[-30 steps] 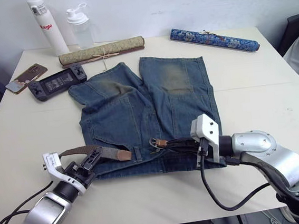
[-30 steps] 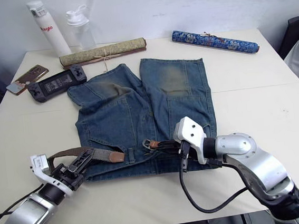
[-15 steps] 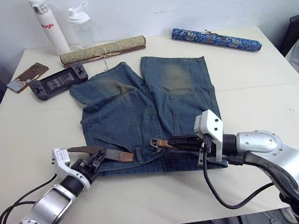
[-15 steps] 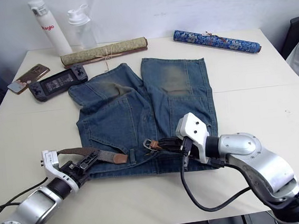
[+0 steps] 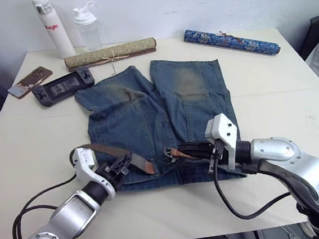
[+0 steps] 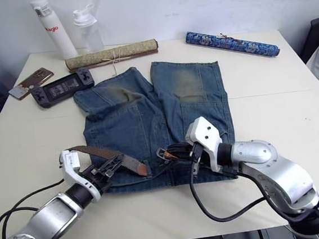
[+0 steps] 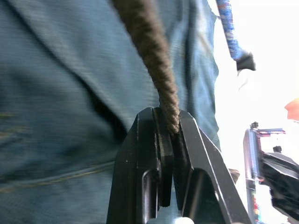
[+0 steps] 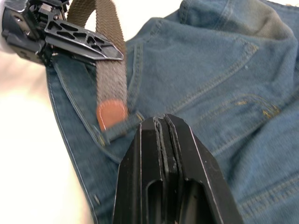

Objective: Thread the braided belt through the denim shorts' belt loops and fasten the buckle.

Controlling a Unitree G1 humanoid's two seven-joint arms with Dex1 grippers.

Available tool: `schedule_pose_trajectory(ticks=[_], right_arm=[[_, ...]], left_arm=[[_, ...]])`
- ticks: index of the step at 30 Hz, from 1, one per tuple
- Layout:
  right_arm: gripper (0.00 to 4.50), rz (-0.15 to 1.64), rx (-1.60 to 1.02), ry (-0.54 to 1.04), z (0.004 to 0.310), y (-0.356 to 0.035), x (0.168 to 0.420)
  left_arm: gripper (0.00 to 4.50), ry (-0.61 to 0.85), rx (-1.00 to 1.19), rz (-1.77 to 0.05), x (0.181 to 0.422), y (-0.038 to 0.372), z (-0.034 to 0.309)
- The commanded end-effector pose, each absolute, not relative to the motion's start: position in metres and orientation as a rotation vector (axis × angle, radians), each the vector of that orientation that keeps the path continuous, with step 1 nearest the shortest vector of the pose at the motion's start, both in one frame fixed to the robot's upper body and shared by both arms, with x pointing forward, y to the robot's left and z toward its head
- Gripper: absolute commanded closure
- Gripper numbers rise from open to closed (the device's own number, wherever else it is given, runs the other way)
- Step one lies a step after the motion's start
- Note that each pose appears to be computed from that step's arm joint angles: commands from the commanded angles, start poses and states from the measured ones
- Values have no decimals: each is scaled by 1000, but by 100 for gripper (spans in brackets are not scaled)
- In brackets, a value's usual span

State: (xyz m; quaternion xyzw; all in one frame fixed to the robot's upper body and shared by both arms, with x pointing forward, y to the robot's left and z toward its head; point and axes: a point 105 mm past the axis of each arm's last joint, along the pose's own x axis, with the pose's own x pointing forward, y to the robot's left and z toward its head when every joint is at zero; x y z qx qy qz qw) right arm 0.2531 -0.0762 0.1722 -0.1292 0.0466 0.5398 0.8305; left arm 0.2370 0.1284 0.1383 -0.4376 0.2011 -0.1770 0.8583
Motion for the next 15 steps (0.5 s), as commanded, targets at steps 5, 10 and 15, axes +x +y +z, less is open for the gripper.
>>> schedule_pose_trajectory(ticks=[5,10,15], right_arm=[[444,1164,-288,79,177,-74,250],[444,1159,-283,64,179,-73,250],[444,1160,-277,50,185,-73,249]], left_arm=[[450,420,-989,-384,235,122,149],[450,400,-1017,-226,242,147,134],[450,429,-1066,-168,235,144,119]])
